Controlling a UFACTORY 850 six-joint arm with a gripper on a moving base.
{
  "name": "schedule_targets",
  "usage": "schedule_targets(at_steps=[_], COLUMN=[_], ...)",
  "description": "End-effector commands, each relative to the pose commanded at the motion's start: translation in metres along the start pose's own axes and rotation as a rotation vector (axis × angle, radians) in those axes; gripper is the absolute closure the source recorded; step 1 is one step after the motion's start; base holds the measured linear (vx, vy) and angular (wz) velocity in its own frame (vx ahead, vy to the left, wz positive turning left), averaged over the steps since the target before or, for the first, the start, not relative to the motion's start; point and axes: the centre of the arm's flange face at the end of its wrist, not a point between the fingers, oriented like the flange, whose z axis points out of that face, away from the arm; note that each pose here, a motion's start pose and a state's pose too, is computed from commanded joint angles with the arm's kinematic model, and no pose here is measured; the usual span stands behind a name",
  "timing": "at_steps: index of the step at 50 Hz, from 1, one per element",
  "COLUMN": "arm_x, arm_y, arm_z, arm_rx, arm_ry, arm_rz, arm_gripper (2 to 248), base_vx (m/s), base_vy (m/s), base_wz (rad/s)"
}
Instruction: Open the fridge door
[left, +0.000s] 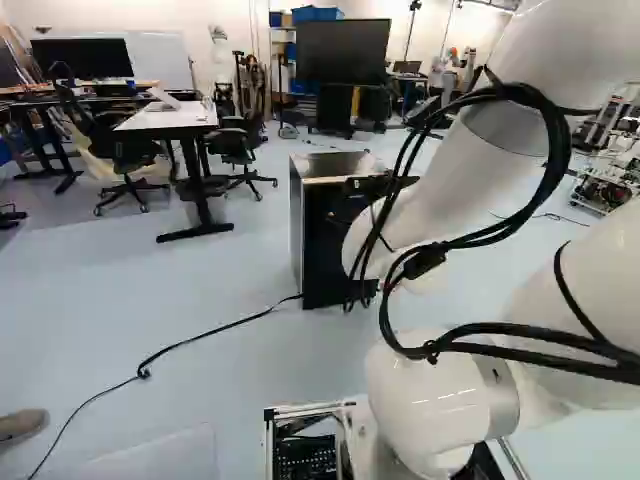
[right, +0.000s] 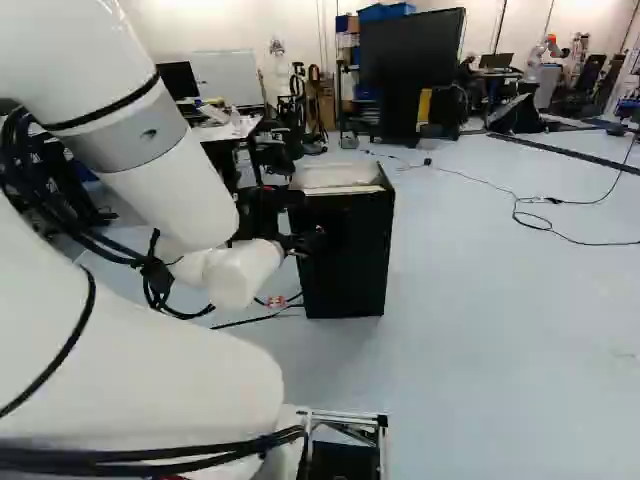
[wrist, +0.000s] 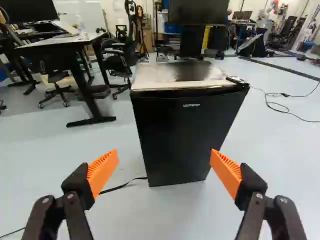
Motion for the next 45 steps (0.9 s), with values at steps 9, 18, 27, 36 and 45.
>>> schedule_targets(at_steps=[9, 18, 27, 36, 45], arm_x=[0.0, 0.0, 0.0, 0.0, 0.0], arm_y=[0.0, 0.0, 0.0, 0.0, 0.0], arm_z=[0.0, 0.0, 0.0, 0.0, 0.0], arm_rx=[0.0, 0.0, 0.0, 0.0, 0.0], arm_ry=[0.0, 0.0, 0.0, 0.0, 0.0], arm_rz=[0.0, 0.0, 0.0, 0.0, 0.0], arm_gripper=[3, 3, 3, 3, 3], base_vx=[0.0, 0.0, 0.0, 0.0, 0.0], base_vy=[0.0, 0.0, 0.0, 0.0, 0.0], base_wz=[0.0, 0.0, 0.0, 0.0, 0.0])
